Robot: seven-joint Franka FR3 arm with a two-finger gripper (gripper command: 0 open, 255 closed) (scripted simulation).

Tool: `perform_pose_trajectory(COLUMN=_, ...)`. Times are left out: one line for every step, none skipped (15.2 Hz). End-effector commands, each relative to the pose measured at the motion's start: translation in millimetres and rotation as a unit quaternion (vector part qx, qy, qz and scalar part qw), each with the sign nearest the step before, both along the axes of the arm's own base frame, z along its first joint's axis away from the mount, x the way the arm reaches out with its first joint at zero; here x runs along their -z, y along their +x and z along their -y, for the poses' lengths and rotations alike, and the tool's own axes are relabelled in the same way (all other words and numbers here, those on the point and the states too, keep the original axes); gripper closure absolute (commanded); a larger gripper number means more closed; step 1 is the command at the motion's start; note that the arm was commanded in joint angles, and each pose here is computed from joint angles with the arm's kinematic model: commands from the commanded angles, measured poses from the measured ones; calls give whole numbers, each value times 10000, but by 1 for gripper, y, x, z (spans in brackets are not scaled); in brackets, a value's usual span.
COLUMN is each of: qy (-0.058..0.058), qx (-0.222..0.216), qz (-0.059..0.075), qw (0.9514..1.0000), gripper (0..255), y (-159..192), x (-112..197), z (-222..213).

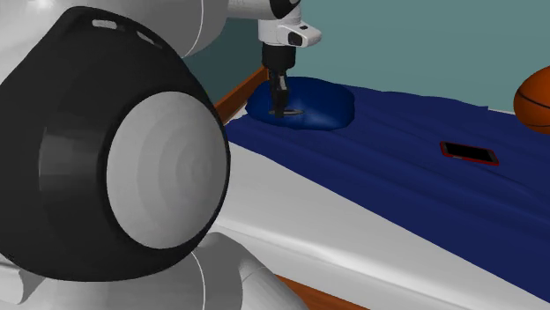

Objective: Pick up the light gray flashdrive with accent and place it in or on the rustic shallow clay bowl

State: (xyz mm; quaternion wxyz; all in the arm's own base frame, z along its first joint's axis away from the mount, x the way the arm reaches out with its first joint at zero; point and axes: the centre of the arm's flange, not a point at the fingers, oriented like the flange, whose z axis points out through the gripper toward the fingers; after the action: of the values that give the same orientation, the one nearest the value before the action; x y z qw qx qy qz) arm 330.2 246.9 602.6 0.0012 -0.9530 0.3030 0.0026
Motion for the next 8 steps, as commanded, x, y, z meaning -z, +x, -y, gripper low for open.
perform_pose_trajectory(qy=-1, qx=6, qz=-2, qw=10000, gripper=255, y=-23, x=2, z=-11)
perform_pose_trajectory(qy=-1, qx=6, qz=-2, qw=10000, gripper=255, y=-35, x=1, z=-17)
perform_pose_trajectory(qy=-1, qx=6, qz=-2, qw=10000, gripper=255, y=-46, x=1, z=-23)
perform_pose_trajectory(qy=-1, qx=6, qz=-2, qw=10000, gripper=255, y=-58, x=0, z=-30)
perform_pose_trajectory(qy=-1, qx=6, qz=-2, qw=10000, gripper=255, y=-70, x=0, z=-36)
perform_pose_trajectory(qy=-1, qx=6, qz=-2, qw=10000, gripper=255, y=-81, x=-1, z=-43)
perform_pose_trajectory(qy=-1, qx=6, qz=-2, qw=10000, gripper=255, y=-93, x=-1, z=-49)
perform_pose_trajectory(qy=-1, qx=6, qz=-2, qw=10000, gripper=255, y=-104, x=-2, z=-55)
